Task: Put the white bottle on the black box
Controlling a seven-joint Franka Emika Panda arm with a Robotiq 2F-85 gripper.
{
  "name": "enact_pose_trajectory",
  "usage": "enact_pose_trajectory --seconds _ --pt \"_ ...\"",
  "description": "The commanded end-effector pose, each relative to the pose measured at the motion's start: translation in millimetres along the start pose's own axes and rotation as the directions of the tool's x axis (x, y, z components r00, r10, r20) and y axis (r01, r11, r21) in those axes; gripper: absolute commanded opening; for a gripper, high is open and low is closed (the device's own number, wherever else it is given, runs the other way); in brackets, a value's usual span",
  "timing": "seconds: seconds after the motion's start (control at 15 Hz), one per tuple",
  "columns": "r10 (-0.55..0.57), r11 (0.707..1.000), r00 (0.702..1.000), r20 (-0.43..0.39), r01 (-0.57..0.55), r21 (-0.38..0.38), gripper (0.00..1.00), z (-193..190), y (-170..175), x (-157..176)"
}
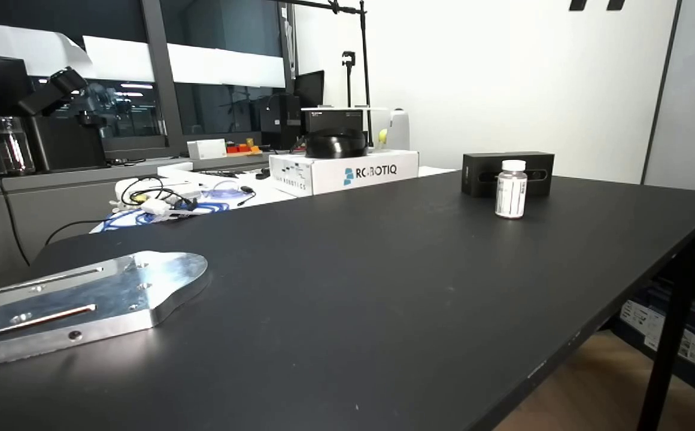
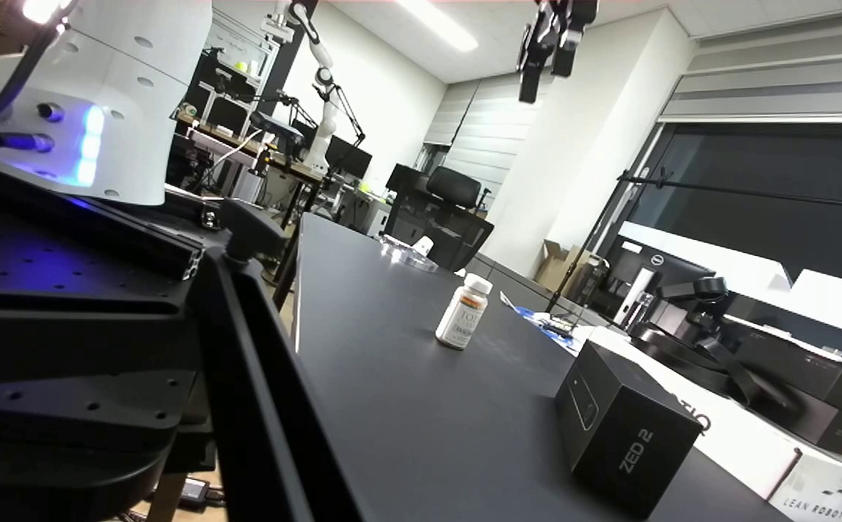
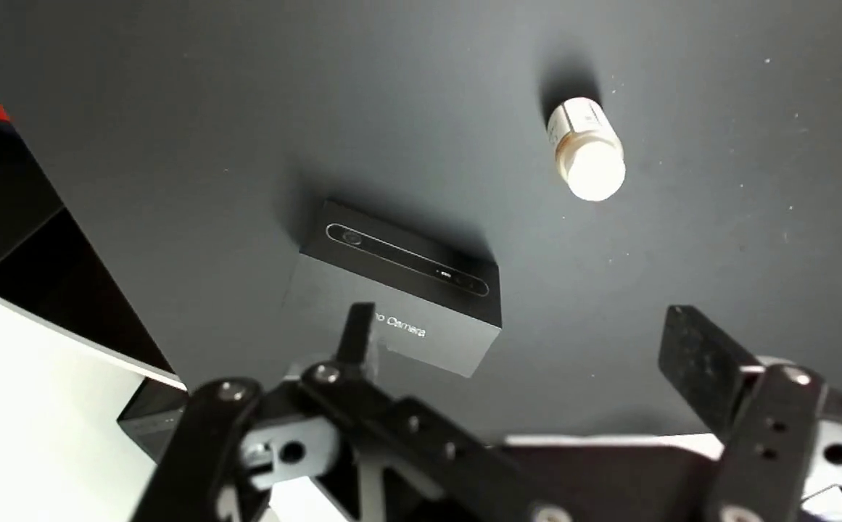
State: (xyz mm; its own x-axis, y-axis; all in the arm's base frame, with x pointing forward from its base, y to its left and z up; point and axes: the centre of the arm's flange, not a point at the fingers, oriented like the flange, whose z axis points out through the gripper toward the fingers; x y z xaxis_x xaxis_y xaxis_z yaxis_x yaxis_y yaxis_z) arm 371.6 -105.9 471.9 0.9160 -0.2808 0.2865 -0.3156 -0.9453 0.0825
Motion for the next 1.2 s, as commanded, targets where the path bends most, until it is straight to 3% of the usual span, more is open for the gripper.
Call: enact_pose_trajectory --seconds 0.0,0.27,0.67,1.13 --pt "0.093 0.996 0.996 0.015 -0.092 -0.018 1.00 52.3 -42.2 28.3" --pt "0.123 0.992 0.989 0.085 -0.122 -0.021 1.00 114.9 -67.4 35.7" --pt "0.184 0.983 0.961 0.207 -0.183 -0.022 1.00 197.5 -63.9 27.6" --pt "0.264 0.961 0.915 0.305 -0.275 -0.007 1.00 253.7 -68.3 22.8"
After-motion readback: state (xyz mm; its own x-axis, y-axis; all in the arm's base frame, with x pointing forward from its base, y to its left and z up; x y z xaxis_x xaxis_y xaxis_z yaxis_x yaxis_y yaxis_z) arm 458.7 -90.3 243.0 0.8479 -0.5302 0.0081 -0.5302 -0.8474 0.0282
